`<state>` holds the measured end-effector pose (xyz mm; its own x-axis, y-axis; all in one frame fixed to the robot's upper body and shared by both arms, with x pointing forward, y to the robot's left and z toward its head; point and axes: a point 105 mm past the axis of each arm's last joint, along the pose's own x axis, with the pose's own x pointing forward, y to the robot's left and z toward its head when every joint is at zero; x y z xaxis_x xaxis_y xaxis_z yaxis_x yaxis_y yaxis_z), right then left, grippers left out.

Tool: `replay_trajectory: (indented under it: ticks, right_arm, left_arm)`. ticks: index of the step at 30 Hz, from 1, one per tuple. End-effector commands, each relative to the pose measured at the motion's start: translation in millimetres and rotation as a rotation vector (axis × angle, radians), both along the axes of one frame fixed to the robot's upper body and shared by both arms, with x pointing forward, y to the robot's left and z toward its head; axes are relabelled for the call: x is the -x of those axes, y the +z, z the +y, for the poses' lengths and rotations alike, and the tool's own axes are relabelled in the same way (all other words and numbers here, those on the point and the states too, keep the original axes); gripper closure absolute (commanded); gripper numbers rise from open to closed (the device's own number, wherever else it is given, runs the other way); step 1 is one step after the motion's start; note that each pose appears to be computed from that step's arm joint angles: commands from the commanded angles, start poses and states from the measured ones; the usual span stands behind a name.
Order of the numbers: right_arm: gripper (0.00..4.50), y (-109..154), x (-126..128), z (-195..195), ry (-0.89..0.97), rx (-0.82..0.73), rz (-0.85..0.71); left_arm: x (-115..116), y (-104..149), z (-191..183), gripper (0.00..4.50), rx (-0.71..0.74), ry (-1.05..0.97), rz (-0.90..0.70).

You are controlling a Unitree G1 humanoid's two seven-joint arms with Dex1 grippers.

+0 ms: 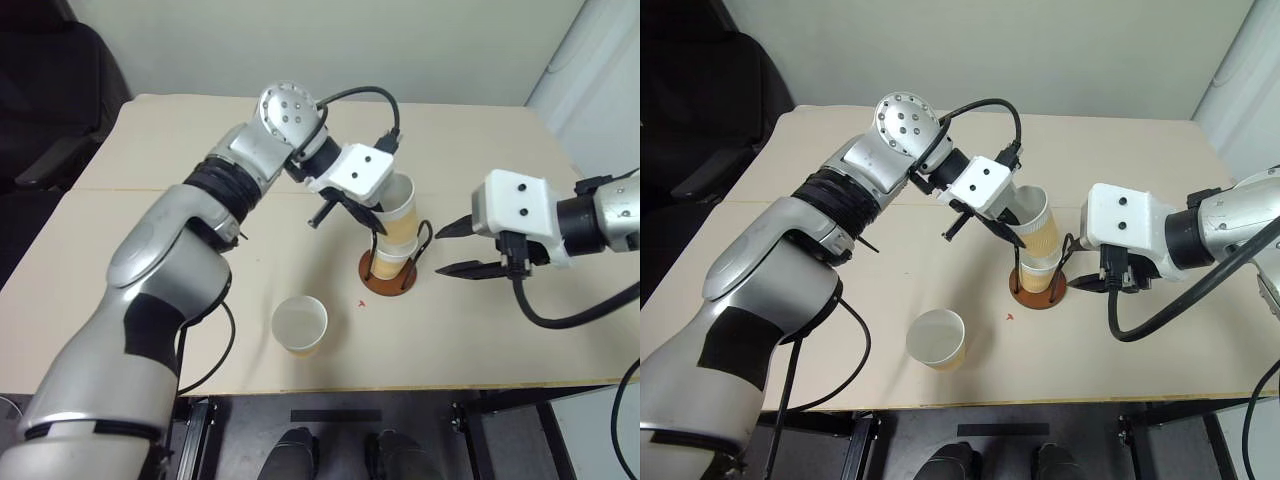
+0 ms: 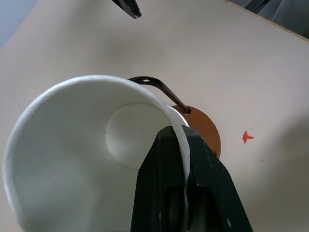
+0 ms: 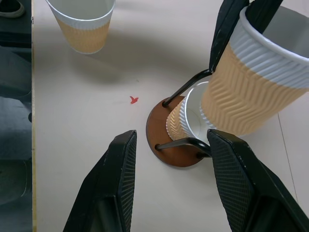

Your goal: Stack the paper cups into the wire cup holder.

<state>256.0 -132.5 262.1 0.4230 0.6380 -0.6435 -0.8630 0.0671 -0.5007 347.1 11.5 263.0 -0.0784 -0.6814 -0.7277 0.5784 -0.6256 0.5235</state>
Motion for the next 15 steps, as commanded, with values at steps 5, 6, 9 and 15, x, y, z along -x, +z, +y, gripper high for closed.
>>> replay_trajectory:
  ticks: [5, 6, 9, 15]
  right_arm:
    - [2.20, 29, -13, -16, -0.049, 0.018, -0.116]
    - [2.20, 31, -14, -19, -0.054, 0.024, -0.122]
    - [2.20, 35, -19, -24, -0.069, 0.042, -0.141]
    - [2.20, 38, -21, -27, -0.069, 0.051, -0.153]
  left_arm:
    - [4, 3, 1, 4.48, -0.032, -0.045, -0.035]
    - [4, 3, 1, 4.48, -0.033, -0.044, -0.036]
    - [3, 1, 2, 4.48, -0.041, -0.042, -0.042]
    - [1, -2, 3, 4.48, -0.057, -0.039, -0.047]
